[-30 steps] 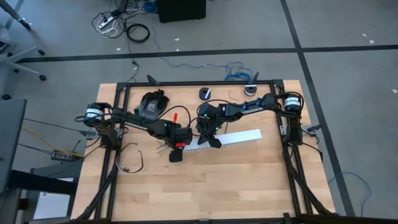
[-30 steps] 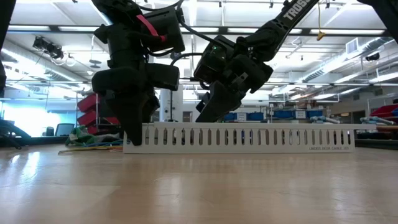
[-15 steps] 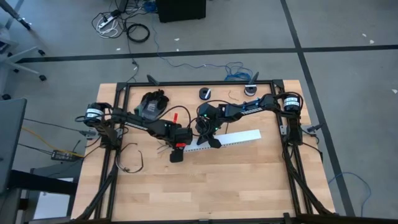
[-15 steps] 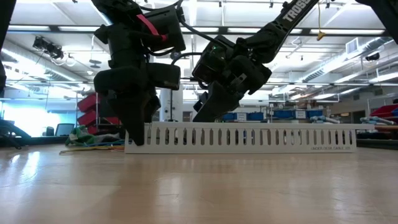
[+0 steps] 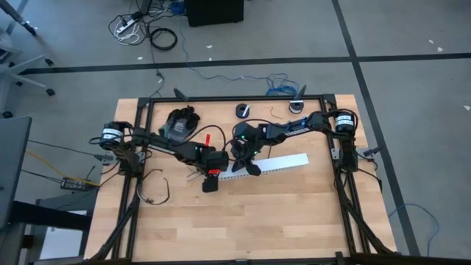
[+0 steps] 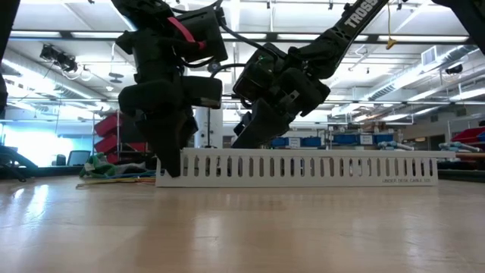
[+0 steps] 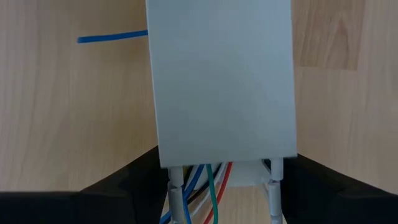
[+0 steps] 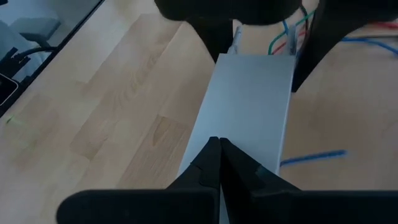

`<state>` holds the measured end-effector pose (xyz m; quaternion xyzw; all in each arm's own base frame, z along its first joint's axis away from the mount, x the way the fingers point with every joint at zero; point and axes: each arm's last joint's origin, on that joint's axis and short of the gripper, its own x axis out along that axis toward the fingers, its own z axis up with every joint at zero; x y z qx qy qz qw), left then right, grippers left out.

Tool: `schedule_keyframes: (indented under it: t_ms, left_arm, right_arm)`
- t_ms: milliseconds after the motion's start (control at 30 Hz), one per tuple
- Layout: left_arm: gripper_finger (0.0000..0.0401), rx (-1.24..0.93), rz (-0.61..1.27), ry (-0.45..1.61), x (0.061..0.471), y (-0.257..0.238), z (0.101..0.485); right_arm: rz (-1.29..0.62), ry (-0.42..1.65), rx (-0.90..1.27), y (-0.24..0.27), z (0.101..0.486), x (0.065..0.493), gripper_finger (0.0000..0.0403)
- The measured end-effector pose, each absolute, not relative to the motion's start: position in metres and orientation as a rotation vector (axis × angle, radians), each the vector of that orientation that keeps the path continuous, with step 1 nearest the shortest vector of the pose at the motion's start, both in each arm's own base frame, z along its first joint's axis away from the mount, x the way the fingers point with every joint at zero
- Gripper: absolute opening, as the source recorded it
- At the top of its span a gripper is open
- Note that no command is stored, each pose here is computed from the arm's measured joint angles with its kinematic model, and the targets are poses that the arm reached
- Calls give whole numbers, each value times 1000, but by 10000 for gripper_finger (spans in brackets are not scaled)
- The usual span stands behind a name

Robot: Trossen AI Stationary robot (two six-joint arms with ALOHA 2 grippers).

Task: Ziptie cables
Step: Close the white cable duct

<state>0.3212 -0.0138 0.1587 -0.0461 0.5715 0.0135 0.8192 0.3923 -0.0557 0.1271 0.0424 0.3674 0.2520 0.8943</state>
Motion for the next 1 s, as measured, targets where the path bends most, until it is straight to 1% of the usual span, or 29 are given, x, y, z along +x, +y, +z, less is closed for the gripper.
schedule_keyframes:
  t_ms: [233, 1000]
  left_arm:
    - [241, -95, 31, 1202, 323, -14, 159]
    - [244, -86, 19, 1218, 321, -14, 161]
  right_arm:
    - [564, 738, 141, -57, 105, 402, 0]
    - [562, 721, 161, -58, 106, 404, 0]
